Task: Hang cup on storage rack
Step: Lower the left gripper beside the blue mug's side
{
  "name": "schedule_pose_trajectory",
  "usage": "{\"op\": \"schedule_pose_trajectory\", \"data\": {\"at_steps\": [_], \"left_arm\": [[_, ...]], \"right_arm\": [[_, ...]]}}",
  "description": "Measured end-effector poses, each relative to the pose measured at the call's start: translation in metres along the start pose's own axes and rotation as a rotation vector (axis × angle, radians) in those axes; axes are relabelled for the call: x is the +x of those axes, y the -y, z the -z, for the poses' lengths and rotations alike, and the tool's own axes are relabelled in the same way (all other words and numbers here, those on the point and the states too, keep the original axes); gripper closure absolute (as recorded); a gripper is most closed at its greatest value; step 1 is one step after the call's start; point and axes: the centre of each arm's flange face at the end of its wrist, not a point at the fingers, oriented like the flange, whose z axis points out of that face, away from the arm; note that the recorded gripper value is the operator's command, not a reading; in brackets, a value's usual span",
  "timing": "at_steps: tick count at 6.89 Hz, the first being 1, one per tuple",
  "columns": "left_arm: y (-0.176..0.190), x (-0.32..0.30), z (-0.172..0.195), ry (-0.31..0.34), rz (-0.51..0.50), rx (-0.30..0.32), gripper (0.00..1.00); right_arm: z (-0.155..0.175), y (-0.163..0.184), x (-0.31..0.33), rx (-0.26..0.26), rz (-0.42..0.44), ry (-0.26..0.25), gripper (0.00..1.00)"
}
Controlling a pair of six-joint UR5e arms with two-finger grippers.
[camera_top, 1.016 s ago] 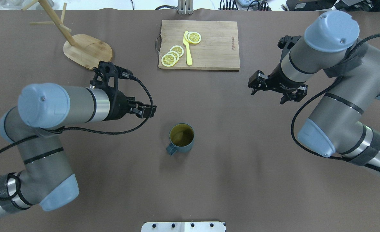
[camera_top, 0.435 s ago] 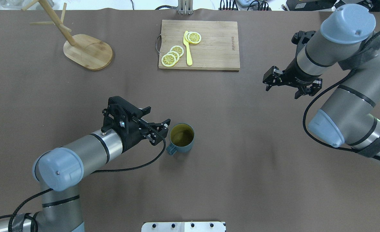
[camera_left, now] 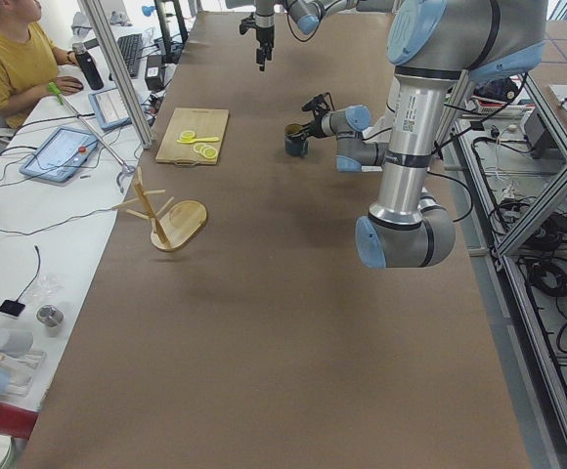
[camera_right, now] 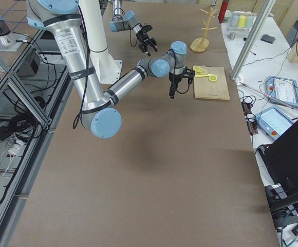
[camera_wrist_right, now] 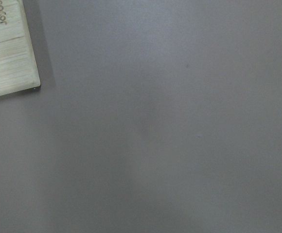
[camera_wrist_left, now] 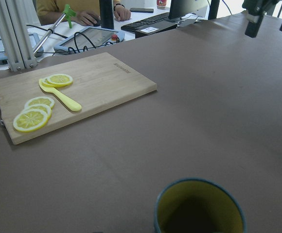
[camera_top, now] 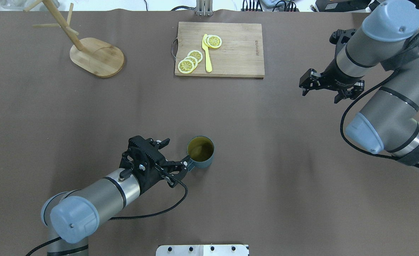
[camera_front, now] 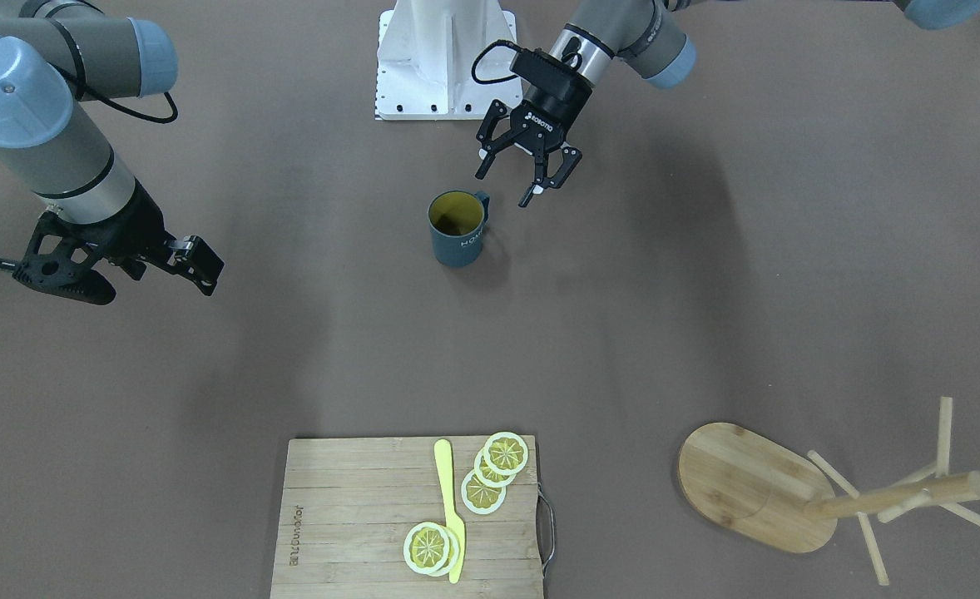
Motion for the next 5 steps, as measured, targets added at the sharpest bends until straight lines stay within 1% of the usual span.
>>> {"op": "schedule_pose_trajectory", "data": {"at_steps": [2, 4, 5], "left_arm": [[-0.020, 0.017, 0.001, -0.036, -0.002, -0.030, 0.23], [-0.030, 0.023, -0.006, -0.045, -0.009, -0.046, 0.25], [-0.033, 0.026, -0.007, -0.061, -0.013, -0.059, 0.26]], "right_arm": [[-0.001, 0.004, 0.003, 0.002, 0.001, -0.004, 0.00], [-0.002, 0.004, 0.008, -0.001, -0.002, -0.009, 0.00], [-0.004, 0.005, 0.012, -0.002, -0.001, -0.013, 0.00]]}}
